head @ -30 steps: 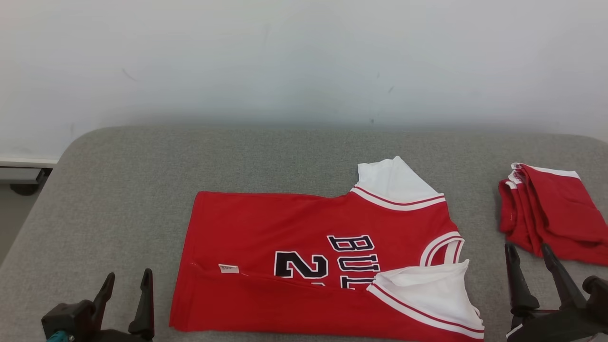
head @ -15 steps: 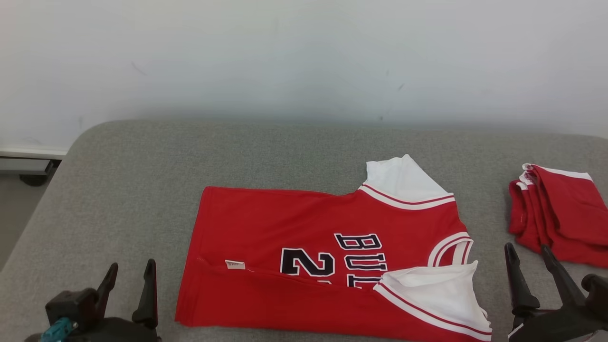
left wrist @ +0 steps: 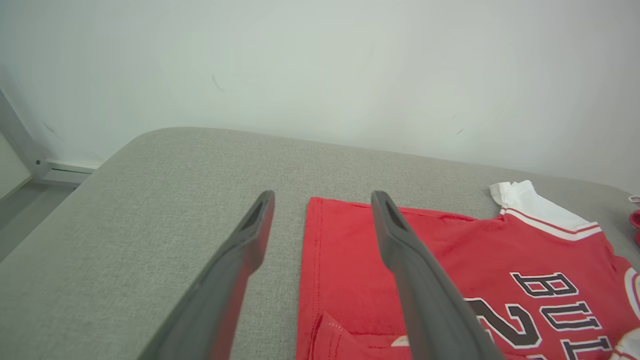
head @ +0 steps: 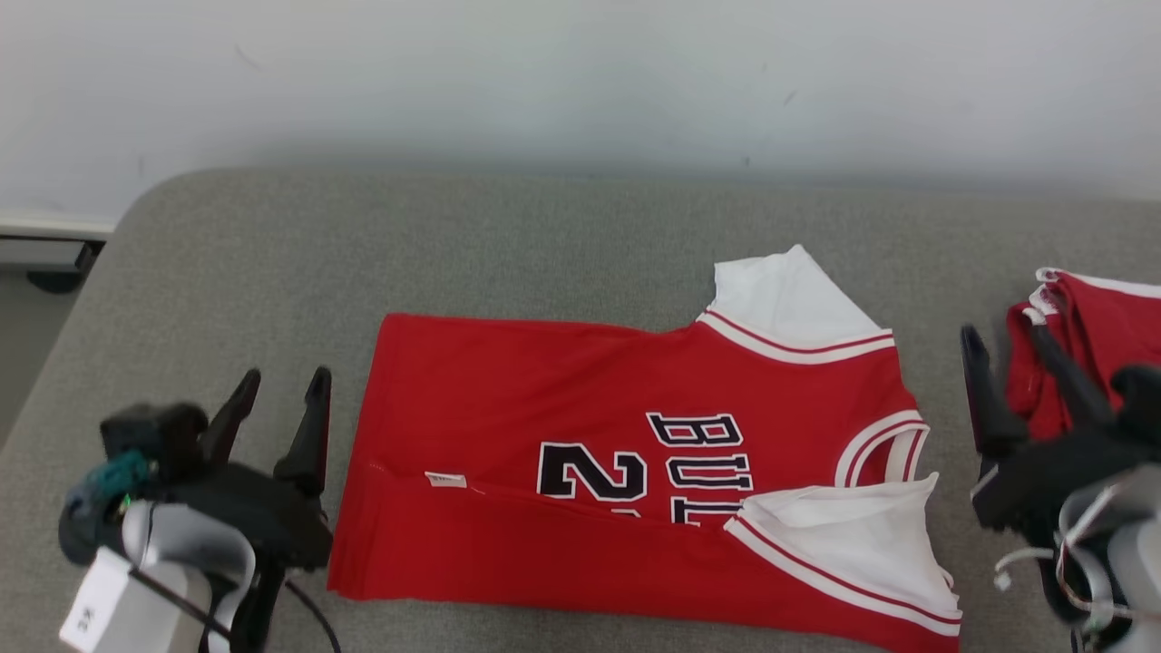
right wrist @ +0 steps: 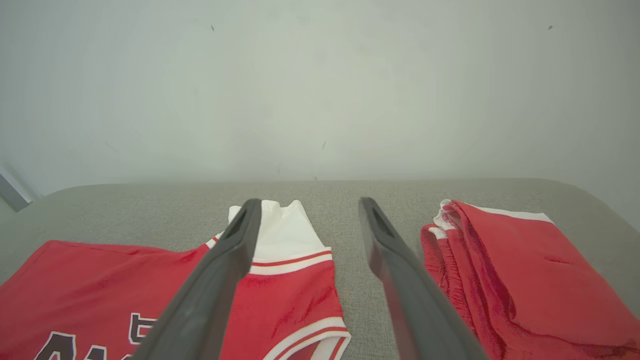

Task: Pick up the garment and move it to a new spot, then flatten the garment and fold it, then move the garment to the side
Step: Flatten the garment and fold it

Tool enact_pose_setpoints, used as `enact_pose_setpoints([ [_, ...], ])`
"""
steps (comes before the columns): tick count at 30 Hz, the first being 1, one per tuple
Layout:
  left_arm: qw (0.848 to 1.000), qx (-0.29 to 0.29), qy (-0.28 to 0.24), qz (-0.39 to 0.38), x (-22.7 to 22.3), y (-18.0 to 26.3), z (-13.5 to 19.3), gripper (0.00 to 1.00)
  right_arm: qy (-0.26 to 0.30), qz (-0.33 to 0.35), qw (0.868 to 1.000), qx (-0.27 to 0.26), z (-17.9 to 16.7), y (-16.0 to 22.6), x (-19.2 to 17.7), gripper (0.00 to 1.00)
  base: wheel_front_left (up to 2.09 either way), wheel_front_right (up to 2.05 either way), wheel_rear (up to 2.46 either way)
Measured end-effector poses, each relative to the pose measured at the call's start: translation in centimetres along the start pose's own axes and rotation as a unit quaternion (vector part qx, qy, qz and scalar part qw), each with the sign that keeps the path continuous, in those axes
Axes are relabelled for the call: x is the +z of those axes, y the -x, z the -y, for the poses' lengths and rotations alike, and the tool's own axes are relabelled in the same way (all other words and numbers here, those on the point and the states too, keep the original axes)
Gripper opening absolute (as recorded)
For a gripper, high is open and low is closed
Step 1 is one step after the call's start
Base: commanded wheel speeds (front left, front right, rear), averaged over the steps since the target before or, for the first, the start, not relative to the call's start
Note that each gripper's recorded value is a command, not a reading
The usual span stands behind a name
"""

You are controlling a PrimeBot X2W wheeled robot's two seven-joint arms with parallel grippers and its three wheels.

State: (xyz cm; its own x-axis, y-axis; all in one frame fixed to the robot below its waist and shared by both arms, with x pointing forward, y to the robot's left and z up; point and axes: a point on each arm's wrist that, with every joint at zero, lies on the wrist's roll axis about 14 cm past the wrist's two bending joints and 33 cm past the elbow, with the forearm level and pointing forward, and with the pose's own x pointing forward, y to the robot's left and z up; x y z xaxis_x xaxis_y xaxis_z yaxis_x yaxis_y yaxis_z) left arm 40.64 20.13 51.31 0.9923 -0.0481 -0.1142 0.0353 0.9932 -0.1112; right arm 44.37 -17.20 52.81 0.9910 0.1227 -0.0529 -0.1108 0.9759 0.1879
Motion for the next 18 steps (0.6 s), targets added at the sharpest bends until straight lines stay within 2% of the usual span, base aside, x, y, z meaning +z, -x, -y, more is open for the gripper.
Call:
enact_pose_setpoints([
  [9,0.998,-0.023,0.006,-0.058,-1.2,-5.4,0.5,1.0,0.017,-0.04,0.999,0.025,-1.2,-7.4,-0.1,1.0,0.0,0.0,0.0],
  [15,0.994,-0.054,0.018,-0.094,-2.7,-8.7,2.1,1.0,0.033,-0.096,0.995,0.025,-1.1,-11.1,-2.9,1.0,0.0,0.0,0.0],
  [18,0.992,-0.05,0.02,-0.118,-4.0,-9.7,1.8,1.0,0.044,-0.12,0.991,0.035,-1.8,-12.6,-4.3,1.0,0.0,0.0,0.0],
])
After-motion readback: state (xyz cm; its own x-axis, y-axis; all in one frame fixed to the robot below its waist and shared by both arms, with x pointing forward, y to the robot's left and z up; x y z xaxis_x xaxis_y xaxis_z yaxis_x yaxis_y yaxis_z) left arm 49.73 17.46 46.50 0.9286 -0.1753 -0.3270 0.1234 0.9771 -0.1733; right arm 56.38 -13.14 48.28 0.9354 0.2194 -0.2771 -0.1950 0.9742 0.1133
